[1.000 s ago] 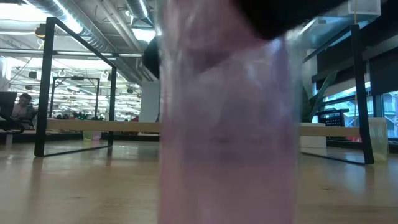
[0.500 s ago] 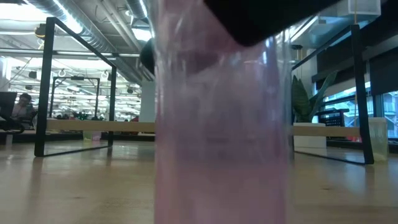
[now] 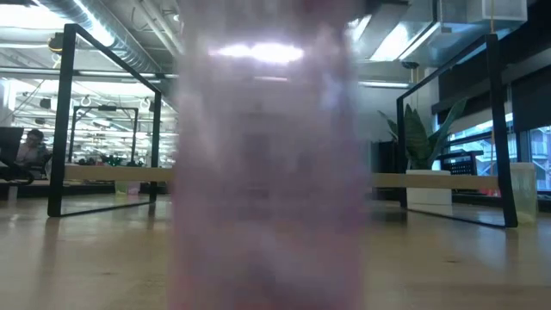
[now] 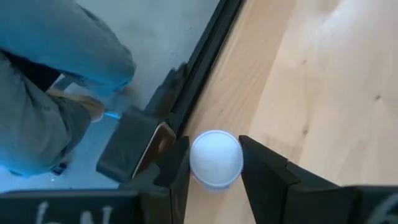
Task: Pick and place medicine bottles onto shelf by color
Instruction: Put the bottom pink pill bottle on the shelf
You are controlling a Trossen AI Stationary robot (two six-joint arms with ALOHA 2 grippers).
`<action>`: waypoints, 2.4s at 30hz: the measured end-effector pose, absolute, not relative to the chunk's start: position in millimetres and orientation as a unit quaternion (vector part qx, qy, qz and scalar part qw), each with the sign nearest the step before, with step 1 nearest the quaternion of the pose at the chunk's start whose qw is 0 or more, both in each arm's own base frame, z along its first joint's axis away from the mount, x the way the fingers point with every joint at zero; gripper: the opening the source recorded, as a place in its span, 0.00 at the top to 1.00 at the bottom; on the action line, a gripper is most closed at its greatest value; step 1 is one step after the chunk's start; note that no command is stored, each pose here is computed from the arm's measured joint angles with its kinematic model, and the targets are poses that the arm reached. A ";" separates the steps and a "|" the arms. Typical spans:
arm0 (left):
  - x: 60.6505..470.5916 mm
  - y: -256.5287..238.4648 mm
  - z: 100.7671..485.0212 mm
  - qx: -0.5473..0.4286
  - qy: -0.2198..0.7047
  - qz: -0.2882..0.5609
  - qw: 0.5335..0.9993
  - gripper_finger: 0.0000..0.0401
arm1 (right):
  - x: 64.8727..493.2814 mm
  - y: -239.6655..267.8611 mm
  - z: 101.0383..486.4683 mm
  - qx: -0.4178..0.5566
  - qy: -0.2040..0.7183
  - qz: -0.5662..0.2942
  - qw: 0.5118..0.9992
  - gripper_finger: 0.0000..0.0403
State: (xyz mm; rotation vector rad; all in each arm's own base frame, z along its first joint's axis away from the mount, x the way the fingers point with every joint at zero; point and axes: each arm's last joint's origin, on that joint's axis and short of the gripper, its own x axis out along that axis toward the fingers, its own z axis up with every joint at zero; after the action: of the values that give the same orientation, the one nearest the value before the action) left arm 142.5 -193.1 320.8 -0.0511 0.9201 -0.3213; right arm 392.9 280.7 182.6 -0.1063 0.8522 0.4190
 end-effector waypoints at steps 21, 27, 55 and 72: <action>152.1 -185.3 322.3 -0.039 0.402 -0.078 0.911 1.00 | 424.4 200.8 296.9 -0.088 0.451 0.006 0.888 0.68; 152.8 -184.5 322.7 -0.036 0.392 -0.065 0.917 1.00 | 432.1 164.3 296.4 -0.084 0.485 -0.033 0.870 0.68; 165.3 -173.0 323.0 -0.045 0.381 -0.022 0.923 1.00 | 380.1 117.6 344.1 -0.108 0.529 -0.152 0.828 0.68; 170.7 -167.2 323.1 -0.050 0.382 -0.006 0.923 1.00 | 321.9 105.1 339.9 -0.021 0.426 -0.201 0.882 0.68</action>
State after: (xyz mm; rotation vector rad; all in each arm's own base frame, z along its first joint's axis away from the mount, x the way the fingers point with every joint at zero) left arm 170.7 -167.2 323.1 -0.1026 0.7833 -0.0132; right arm 321.9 105.1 339.9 -0.0432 0.8867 -0.4193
